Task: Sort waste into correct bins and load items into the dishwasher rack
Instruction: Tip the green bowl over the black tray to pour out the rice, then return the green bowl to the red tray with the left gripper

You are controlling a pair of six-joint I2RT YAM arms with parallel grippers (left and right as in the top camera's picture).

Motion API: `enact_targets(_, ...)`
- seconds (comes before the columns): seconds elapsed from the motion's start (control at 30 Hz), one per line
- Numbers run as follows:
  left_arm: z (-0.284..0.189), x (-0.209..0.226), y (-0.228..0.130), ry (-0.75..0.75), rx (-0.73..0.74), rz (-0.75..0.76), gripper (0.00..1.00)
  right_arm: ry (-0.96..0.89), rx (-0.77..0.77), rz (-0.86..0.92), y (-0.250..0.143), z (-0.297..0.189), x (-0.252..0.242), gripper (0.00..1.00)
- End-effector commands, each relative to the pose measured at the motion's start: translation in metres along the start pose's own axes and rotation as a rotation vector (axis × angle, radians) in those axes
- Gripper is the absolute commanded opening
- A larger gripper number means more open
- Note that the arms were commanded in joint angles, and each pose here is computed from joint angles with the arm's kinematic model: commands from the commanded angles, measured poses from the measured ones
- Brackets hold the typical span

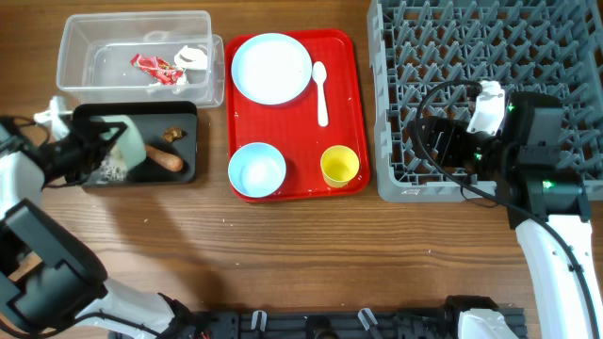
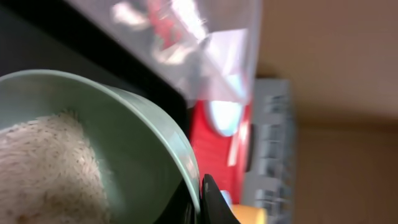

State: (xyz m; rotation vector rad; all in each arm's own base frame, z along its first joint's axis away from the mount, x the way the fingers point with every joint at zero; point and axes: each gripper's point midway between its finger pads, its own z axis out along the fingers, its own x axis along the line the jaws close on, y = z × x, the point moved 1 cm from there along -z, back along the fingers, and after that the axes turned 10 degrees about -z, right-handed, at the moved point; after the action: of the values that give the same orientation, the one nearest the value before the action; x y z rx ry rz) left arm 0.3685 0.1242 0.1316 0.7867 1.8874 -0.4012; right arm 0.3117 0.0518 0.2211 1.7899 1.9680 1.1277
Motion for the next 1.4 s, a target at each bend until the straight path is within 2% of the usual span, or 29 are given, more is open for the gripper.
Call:
enact_targets(0.0,-0.025,-0.041,0.001,-0.315,0.017,0.031,0.04,0.022,-0.013,-0.003,0.006,-0.001,0.006,1.00)
enact_targets(0.1,-0.041,-0.057,0.001,-0.449,0.027,0.046,0.04,0.022,-0.012,-0.003,0.006,-0.001,0.006,1.00)
enact_targets(0.13,-0.045,-0.057,0.002,-0.459,0.029,0.001,0.04,0.022,-0.012,-0.003,0.006,-0.001,0.006,1.00)
enact_targets(0.43,-0.067,-0.047,0.015,-0.456,-0.008,-0.157,0.04,0.022,-0.013,-0.003,0.006,-0.001,0.006,1.00)
enact_targets(0.9,-0.059,-0.054,0.015,-0.452,0.019,-0.157,0.04,0.022,-0.015,-0.006,0.007,-0.001,0.006,1.00)
enact_targets(0.97,-0.044,-0.063,0.009,-0.417,0.043,-0.107,0.04,0.022,-0.025,-0.009,0.009,-0.001,0.006,1.00)
enact_targets(1.17,0.045,-0.130,-0.043,-0.228,0.126,0.240,0.04,0.023,-0.031,-0.011,0.010,-0.001,0.006,1.00)
enact_targets(1.23,0.090,-0.149,-0.073,-0.120,0.126,0.382,0.04,0.023,-0.032,-0.011,0.011,-0.001,0.006,1.00)
enact_targets(1.37,0.163,-0.146,-0.128,0.143,0.087,0.644,0.04,0.023,-0.030,-0.011,0.010,-0.001,0.006,1.00)
